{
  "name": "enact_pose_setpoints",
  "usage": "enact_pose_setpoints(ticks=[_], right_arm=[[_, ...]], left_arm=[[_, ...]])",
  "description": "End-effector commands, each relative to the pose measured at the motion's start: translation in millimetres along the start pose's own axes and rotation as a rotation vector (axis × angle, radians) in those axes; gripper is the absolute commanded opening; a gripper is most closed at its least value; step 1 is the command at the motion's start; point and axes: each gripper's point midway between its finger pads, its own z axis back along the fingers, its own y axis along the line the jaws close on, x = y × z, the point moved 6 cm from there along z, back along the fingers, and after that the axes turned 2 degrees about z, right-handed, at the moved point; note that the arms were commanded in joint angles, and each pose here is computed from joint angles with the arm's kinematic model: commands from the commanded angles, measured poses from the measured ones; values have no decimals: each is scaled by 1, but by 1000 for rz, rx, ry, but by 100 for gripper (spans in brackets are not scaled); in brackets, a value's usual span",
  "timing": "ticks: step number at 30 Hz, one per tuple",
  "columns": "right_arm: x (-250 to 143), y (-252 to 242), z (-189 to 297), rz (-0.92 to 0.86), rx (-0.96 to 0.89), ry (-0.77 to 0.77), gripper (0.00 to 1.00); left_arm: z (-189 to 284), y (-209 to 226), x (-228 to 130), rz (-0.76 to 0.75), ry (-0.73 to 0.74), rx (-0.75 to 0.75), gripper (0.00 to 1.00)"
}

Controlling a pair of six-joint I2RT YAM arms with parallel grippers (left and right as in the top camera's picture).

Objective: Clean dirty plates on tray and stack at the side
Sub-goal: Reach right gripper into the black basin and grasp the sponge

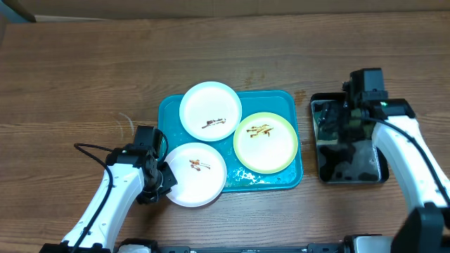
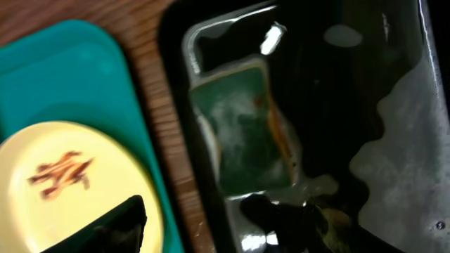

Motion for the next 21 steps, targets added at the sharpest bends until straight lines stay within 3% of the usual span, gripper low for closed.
enact_pose_setpoints(ticks=[1, 18, 21], right_arm=[[10, -4, -13, 6, -66, -4, 73], [4, -10, -72, -20, -108, 115, 60], [2, -11, -77, -20, -113, 133, 48]], left_arm=[[3, -2, 4, -8, -16, 8, 12], [3, -3, 3, -8, -9, 0, 12], [3, -3, 3, -8, -9, 0, 13]])
